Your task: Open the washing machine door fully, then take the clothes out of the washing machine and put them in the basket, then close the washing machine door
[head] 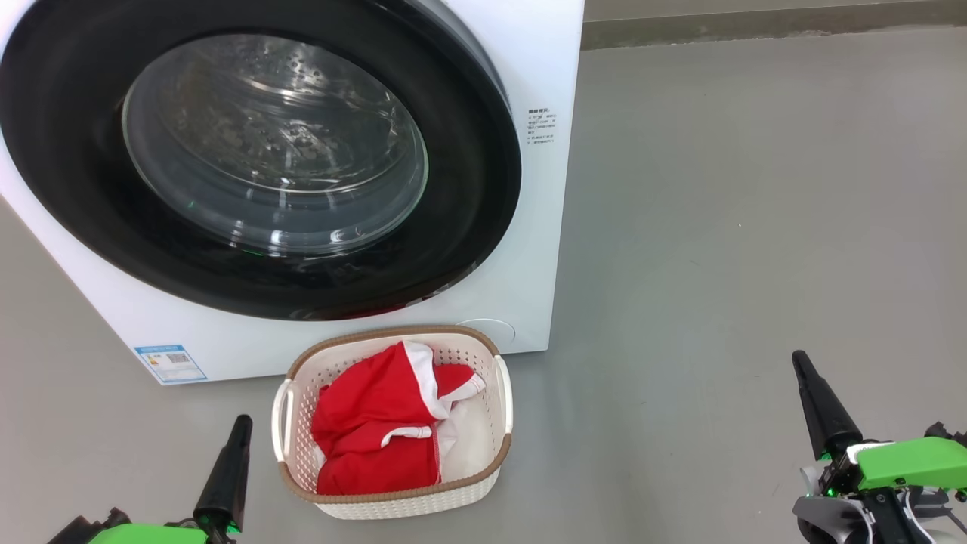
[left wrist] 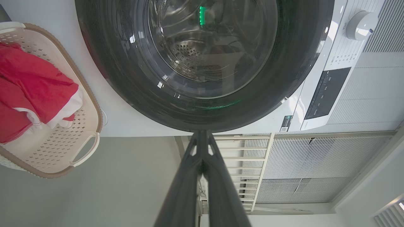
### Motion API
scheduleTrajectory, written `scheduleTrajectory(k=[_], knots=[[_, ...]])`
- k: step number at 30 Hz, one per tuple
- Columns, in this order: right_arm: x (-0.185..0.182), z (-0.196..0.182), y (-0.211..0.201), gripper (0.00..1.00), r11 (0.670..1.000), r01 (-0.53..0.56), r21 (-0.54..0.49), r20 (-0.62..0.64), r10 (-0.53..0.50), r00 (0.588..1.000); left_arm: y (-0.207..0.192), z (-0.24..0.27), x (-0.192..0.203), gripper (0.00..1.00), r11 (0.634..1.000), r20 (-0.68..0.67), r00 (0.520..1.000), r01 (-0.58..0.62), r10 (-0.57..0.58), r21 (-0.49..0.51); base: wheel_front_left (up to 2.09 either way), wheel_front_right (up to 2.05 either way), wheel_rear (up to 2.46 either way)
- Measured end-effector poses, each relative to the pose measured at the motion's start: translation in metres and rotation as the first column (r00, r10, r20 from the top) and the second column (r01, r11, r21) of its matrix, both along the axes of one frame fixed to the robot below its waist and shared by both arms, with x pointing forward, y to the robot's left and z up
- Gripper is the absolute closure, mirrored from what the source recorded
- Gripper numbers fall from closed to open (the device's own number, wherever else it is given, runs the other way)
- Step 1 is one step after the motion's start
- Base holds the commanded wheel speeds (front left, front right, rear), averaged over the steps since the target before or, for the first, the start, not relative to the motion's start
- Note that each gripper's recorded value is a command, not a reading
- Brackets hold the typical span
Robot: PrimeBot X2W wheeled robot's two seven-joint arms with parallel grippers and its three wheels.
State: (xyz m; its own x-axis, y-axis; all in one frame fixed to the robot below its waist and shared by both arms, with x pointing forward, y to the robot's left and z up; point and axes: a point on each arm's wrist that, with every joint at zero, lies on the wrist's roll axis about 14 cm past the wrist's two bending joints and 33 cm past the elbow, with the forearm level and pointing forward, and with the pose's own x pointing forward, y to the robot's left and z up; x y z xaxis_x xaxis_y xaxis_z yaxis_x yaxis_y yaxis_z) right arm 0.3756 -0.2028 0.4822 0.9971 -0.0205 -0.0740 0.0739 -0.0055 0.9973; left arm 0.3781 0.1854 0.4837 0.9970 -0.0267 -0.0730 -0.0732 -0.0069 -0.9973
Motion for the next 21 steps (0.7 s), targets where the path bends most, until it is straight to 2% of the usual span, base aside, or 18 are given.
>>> scheduleTrajectory(k=[21], knots=[[0.0012, 0.0022, -0.0035, 1.0, 1.0, 0.009, 0.003, 0.006, -0.009, 1.0, 0.0002, -0.0003, -0.0001, 1.0, 1.0, -0.001, 1.0, -0.001, 0.001, -0.003, 0.0, 0.0, 0.0]])
